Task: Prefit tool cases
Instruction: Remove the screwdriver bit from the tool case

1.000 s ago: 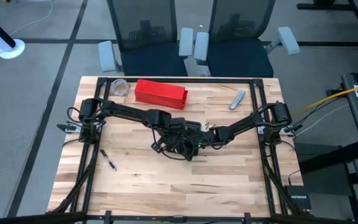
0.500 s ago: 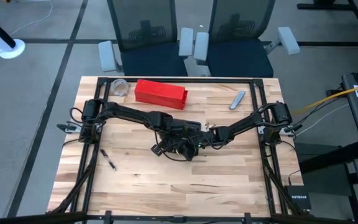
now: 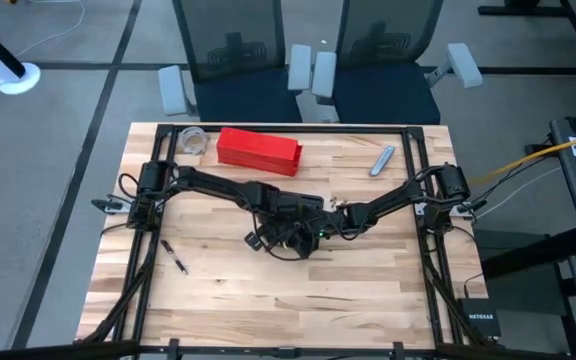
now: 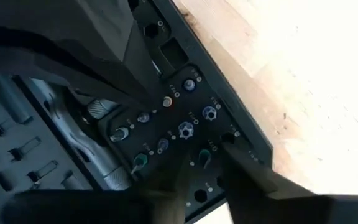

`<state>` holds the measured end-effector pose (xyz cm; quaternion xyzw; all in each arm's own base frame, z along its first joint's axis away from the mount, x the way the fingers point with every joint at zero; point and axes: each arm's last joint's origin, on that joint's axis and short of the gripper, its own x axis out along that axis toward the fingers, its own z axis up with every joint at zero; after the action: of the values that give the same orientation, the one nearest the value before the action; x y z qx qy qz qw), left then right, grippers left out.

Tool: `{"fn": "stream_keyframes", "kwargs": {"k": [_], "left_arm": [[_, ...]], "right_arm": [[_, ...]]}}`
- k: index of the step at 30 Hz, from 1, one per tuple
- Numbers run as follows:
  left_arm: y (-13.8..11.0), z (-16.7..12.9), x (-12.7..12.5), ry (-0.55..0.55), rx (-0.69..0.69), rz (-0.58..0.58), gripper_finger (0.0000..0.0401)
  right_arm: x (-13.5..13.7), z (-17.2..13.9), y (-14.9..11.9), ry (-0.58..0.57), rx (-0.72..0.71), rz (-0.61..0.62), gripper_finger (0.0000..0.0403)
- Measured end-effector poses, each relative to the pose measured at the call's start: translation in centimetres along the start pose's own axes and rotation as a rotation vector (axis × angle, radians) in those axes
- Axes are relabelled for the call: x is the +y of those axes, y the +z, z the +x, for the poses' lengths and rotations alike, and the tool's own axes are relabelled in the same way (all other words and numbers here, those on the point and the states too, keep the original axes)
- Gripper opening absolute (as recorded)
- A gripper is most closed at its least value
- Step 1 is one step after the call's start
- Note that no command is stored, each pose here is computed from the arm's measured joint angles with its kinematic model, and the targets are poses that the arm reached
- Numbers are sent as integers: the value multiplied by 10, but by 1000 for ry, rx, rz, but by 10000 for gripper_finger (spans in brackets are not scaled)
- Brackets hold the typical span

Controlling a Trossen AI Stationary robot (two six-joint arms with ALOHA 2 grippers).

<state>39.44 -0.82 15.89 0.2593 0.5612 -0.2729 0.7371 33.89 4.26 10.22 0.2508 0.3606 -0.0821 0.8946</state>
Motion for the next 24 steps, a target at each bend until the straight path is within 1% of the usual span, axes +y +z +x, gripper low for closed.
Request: {"fn": "stream_keyframes", "kwargs": {"k": [2,4,7,9,17,21,24], "left_arm": [[0,0,0,6,7,17,28],[0,0,0,5,9,7,10],[1,0,-1,13,15,2,4],[1,-3,-1,39,33,4,3],[4,-37,2,135,5,-9,1],[-1,-43,4,137,10,-23,1],[-7,-45,4,101,27,-37,1]], "right_arm": [[0,0,0,0,0,-1,0],[0,0,0,0,0,0,0],[0,0,0,0,0,0,0],[0,0,0,0,0,-1,0],[-1,0,-2,-13,24,0,0],[-1,0,-2,-14,23,0,0],[-1,0,-2,-14,21,1,0]]}}
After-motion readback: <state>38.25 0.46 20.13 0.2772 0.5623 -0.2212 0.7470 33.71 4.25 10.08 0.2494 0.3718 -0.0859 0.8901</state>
